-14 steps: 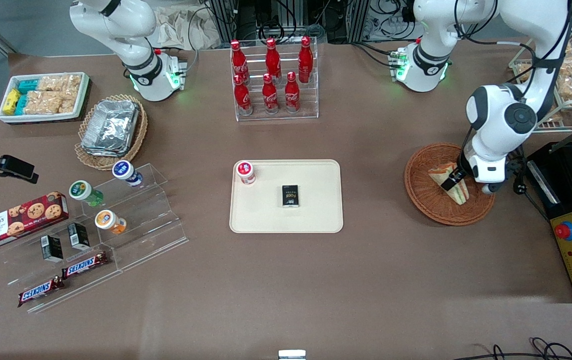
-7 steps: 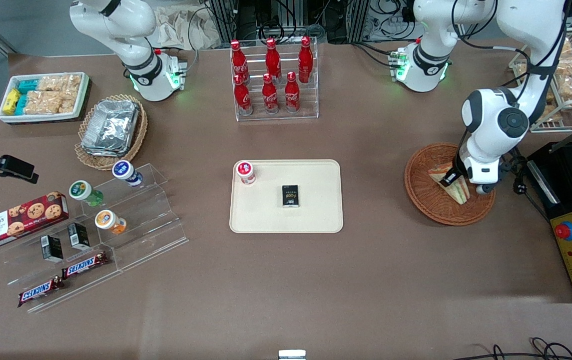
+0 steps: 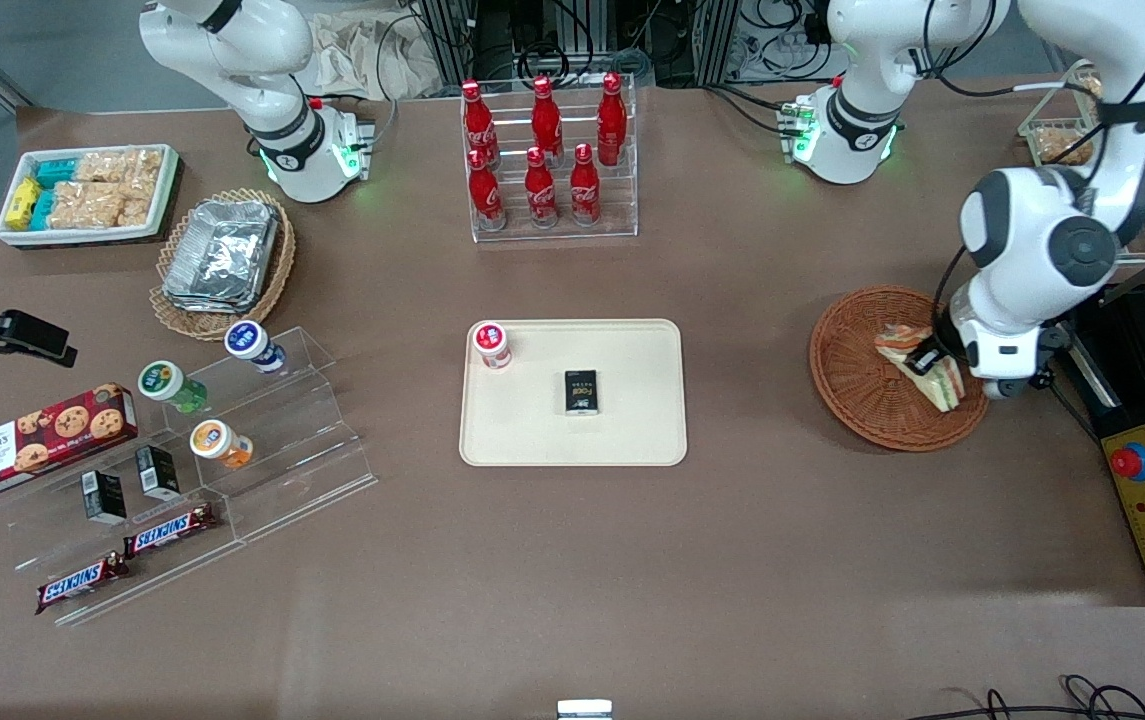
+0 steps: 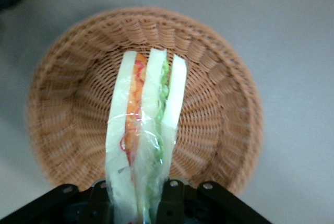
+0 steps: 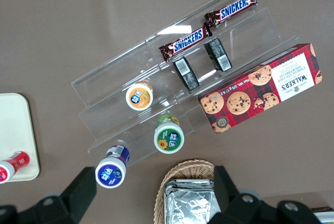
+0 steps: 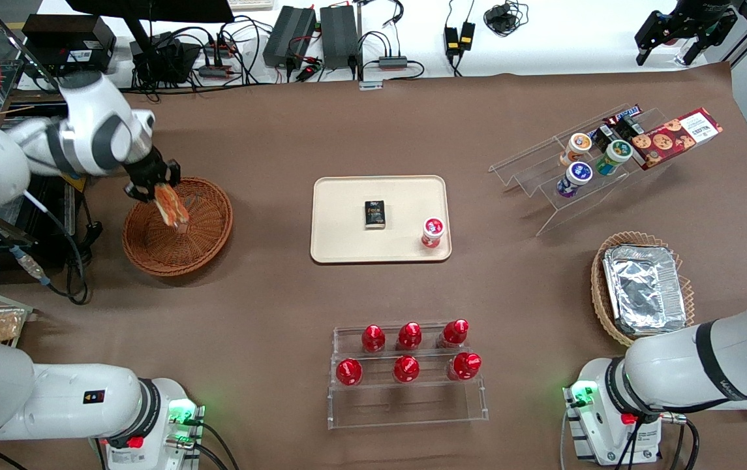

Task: Place sandwich from basket to tray
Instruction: 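Lift the sandwich and carry it with the left gripper to the tray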

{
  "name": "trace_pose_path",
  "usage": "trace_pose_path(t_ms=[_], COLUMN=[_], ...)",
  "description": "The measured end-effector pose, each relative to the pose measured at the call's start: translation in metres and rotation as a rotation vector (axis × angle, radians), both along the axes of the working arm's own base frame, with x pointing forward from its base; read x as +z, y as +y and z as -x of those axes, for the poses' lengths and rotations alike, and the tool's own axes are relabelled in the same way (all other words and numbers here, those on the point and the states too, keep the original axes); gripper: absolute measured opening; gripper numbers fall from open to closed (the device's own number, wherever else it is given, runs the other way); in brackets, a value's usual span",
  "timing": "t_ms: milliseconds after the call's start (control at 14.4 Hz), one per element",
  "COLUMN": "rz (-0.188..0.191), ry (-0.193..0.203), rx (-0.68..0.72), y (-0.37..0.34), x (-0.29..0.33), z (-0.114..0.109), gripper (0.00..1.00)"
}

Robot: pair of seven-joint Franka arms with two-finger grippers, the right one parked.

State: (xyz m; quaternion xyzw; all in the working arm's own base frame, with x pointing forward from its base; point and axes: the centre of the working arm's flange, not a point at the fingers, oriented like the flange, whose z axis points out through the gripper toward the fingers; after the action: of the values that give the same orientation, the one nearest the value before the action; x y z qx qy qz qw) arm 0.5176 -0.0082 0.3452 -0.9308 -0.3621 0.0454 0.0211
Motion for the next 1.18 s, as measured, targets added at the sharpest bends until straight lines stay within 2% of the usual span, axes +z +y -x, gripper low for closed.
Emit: trace_pose_path(t_ms=[208, 416, 624, 693, 901, 1178], rz=[0.009, 0.032, 0.037, 0.043, 0.098, 0.142], ry=[0.031, 0.057, 0.034, 0.028, 0.032, -0.009], rx=[-0.069, -0.227, -0.353, -0.392, -0.484, -0.547], y=[-0.005, -0.023, -0.08, -0.101, -0.173, -0.255], x=[0.088, 0.153, 0.194, 0.199, 0.186, 0.131], z=[-0.028, -0.035, -0.034, -0.031, -0.022, -0.016], gripper=[0.22, 0.22, 0.22, 0.22, 0.22, 0.22])
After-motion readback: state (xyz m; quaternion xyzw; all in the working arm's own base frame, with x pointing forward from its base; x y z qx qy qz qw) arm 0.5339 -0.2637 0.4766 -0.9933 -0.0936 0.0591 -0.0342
